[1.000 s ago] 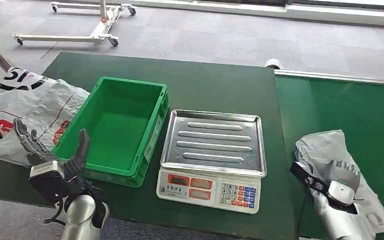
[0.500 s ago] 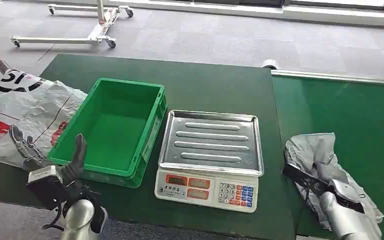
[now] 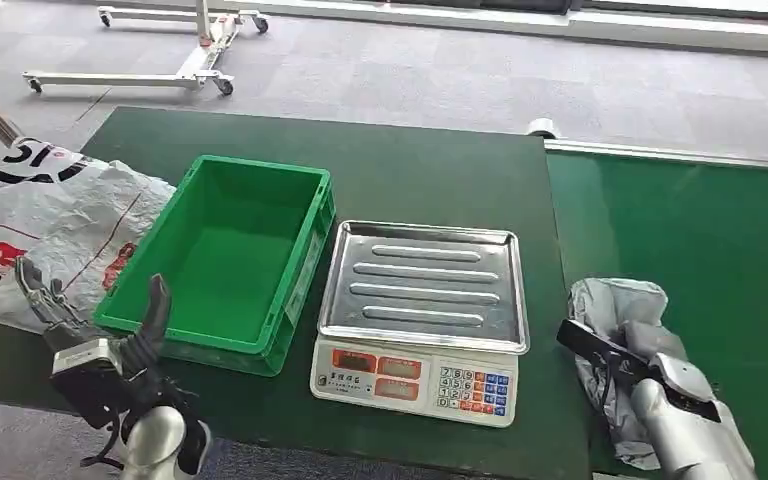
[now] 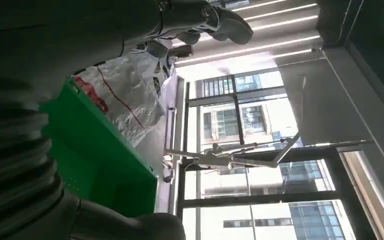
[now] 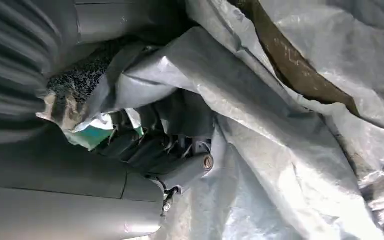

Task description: Moved the parcel from conveyor to table for the left to box.

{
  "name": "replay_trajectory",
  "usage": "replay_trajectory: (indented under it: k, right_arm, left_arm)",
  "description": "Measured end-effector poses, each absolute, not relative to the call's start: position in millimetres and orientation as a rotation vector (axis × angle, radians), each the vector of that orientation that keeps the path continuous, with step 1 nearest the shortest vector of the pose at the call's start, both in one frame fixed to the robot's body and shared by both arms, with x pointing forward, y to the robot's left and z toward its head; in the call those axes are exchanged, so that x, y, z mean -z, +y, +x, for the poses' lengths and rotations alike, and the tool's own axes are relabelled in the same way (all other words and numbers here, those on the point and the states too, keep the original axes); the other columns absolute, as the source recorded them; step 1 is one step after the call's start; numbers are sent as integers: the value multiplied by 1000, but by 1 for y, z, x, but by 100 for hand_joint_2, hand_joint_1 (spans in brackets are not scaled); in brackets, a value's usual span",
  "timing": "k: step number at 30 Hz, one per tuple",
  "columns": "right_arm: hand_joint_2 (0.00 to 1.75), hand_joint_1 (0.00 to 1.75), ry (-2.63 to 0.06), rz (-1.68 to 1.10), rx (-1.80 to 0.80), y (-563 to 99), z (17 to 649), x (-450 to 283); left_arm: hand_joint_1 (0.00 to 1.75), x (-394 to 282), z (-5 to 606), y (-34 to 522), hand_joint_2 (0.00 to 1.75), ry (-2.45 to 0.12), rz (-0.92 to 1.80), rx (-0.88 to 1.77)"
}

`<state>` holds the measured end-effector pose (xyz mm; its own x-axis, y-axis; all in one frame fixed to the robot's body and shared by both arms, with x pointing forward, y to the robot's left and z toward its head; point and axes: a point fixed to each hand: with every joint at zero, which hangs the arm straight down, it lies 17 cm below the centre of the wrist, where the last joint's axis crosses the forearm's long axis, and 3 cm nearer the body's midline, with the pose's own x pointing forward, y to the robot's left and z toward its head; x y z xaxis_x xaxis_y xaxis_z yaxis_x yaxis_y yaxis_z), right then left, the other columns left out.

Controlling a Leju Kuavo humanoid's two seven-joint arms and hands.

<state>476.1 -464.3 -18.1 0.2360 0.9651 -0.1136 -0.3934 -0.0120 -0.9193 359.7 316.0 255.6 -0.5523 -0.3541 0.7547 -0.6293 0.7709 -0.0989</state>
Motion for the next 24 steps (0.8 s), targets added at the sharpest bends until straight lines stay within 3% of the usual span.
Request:
replay_trajectory:
  k: [3,6,9,21,24]
  right_arm:
    - [175,175,-723,-1176,-1184,-466,483,-1]
    - [175,175,-811,-1506,-1045,-470,500,-80]
    - [175,175,-896,-1669,-915,-466,507,-149]
    - [175,175,-1121,-1944,-582,-442,475,-283]
    - [175,175,-1317,-1989,-539,-418,465,-319]
  left_arm:
    - [0,-256,357,318,175,-2202,738,-470]
    - [0,-256,350,319,175,-2201,749,-472]
    - [0,-258,347,320,175,-2206,754,-472]
    - [0,-259,344,319,175,-2208,760,-471]
    - [0,-258,345,316,175,-2205,753,-470]
